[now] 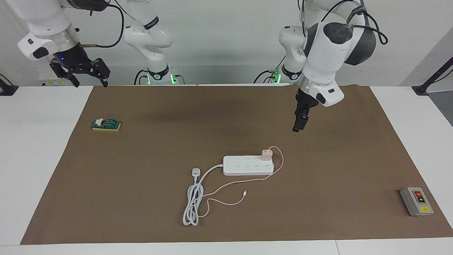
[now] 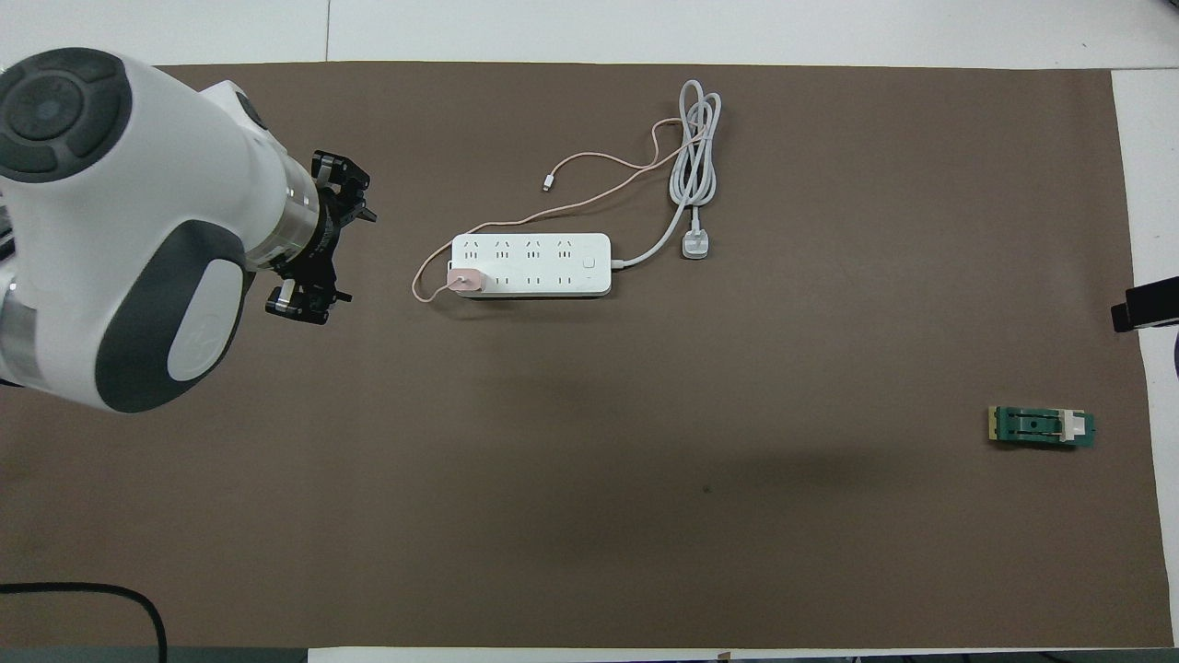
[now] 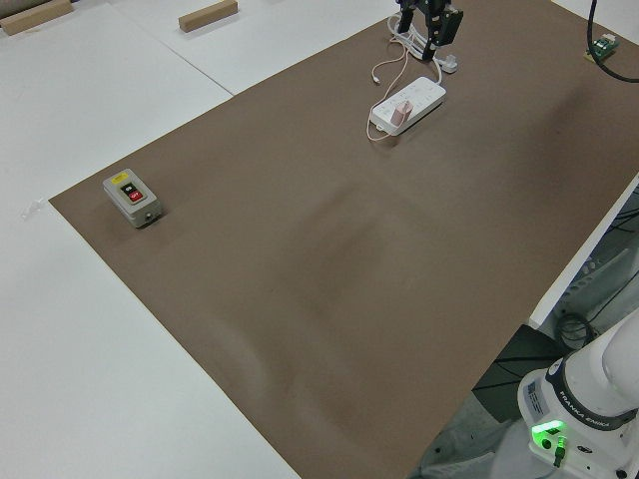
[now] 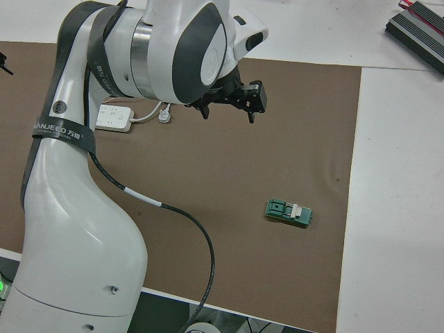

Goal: Plug charger into power strip

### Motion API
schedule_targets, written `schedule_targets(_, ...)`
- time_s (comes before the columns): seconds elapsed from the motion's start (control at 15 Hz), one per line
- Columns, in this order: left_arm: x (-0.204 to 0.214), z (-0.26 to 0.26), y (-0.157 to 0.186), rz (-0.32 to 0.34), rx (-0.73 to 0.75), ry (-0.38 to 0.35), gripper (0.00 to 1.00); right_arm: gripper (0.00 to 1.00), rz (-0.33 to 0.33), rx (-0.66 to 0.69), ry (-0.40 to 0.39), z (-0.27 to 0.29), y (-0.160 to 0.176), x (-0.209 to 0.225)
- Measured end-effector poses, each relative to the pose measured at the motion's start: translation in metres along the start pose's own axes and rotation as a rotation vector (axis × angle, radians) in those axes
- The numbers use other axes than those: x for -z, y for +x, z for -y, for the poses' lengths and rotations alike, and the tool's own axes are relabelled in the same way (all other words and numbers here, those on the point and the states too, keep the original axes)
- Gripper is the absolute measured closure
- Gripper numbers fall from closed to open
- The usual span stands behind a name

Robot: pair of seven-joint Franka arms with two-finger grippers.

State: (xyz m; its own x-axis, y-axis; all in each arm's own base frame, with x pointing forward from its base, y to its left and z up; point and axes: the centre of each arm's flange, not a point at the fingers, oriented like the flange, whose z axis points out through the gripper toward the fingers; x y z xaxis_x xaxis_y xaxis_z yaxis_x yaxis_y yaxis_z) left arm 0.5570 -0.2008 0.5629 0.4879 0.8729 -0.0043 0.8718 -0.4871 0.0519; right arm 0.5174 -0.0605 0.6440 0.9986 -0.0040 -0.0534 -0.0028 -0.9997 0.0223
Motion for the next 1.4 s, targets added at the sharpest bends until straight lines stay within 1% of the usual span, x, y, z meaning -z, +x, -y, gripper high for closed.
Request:
schedule_targets(0.33, 0.04, 0.048, 0.056, 0.015, -0.37, 0.051, 0.14, 0.0, 0.0, 0.0, 0.0, 0.0, 0.0, 0.0)
schedule_targets(0.6, 0.07, 0.092, 0.113, 0.023, -0.634, 0.055, 0.14, 0.0, 0.0, 0.0, 0.0, 0.0, 0.0, 0.0)
schedule_targets(0.73, 0.082, 0.11, 0.132, 0.02, -0.734, 0.05, 0.13, 0.0, 0.0, 0.0, 0.0, 0.0, 0.0, 0.0)
schedule_targets(0.8, 0.086, 0.114, 0.135, 0.014, -0.779, 0.044, 0.11, 0.0, 0.0, 0.0, 0.0, 0.0, 0.0, 0.0)
schedule_targets(0.87, 0.088, 0.115, 0.135, 0.01, -0.807, 0.04, 0.01, 0.0, 0.0, 0.0, 0.0, 0.0, 0.0, 0.0)
schedule_targets(1.26, 0.082, 0.109, 0.122, 0.021, -0.86, 0.052, 0.0, 0.0, 0.0, -0.001, 0.0, -0.001, 0.0, 0.0)
schedule_targets(1.4, 0.075, 0.11, 0.125, 0.06, -0.907, 0.08, 0.0, 0.0, 0.0, -0.001, 0.0, -0.001, 0.0, 0.0)
